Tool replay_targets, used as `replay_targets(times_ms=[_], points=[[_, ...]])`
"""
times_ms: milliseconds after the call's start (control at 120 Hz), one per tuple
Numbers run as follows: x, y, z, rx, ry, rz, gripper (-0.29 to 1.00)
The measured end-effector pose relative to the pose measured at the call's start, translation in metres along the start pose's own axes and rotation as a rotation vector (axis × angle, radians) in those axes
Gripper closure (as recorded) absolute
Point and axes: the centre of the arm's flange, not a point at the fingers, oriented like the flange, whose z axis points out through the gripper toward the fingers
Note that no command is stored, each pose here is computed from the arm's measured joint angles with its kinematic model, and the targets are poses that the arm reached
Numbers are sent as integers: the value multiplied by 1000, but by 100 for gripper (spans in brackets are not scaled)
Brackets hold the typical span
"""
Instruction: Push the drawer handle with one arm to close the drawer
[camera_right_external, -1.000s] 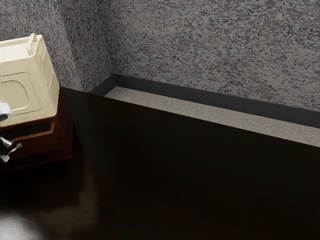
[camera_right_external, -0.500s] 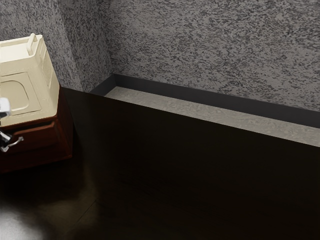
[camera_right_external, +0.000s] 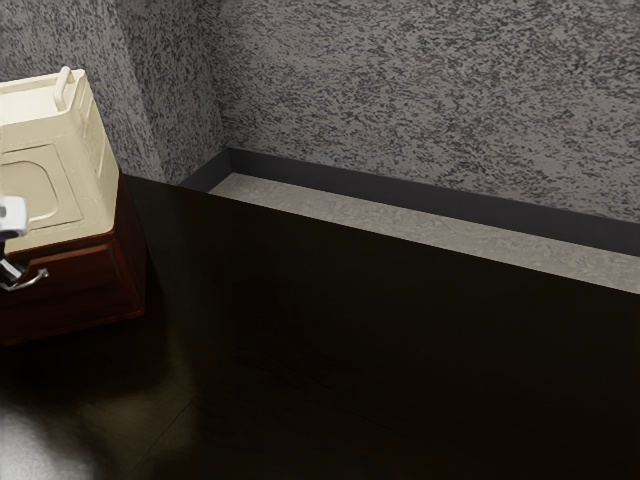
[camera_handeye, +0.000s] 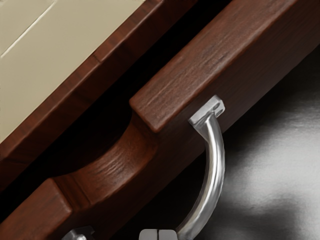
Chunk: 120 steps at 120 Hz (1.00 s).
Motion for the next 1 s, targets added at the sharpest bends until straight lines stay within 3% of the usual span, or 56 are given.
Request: replay_targets(times_ms=[642, 1000], points=[[-7, -21, 26, 51, 25, 24, 80], [-31, 11, 19, 16, -2, 39, 78]])
